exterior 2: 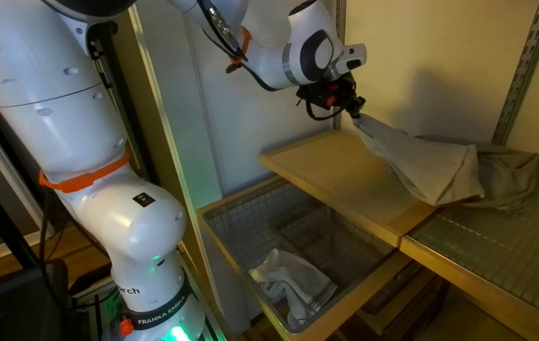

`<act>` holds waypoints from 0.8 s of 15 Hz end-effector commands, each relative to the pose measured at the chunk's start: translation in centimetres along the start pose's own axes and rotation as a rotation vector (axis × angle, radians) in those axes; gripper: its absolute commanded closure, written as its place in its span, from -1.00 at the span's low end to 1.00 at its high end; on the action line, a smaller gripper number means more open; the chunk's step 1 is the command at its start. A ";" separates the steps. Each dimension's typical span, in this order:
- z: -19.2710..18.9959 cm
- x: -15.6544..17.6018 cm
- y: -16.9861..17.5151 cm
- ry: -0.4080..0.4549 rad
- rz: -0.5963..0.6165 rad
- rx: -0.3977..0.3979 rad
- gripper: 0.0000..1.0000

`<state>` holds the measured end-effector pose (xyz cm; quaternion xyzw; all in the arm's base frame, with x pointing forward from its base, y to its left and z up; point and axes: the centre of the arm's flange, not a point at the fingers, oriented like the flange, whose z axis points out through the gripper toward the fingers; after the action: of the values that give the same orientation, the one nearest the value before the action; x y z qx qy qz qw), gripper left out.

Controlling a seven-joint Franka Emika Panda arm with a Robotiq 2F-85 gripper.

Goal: Unfold the cloth

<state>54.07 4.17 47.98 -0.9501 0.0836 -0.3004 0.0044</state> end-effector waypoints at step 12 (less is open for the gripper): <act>-8.8 -3.7 -7.5 0.052 -0.216 0.656 0.99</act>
<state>45.20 13.13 53.81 -0.9141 -0.1076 -0.3108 0.2374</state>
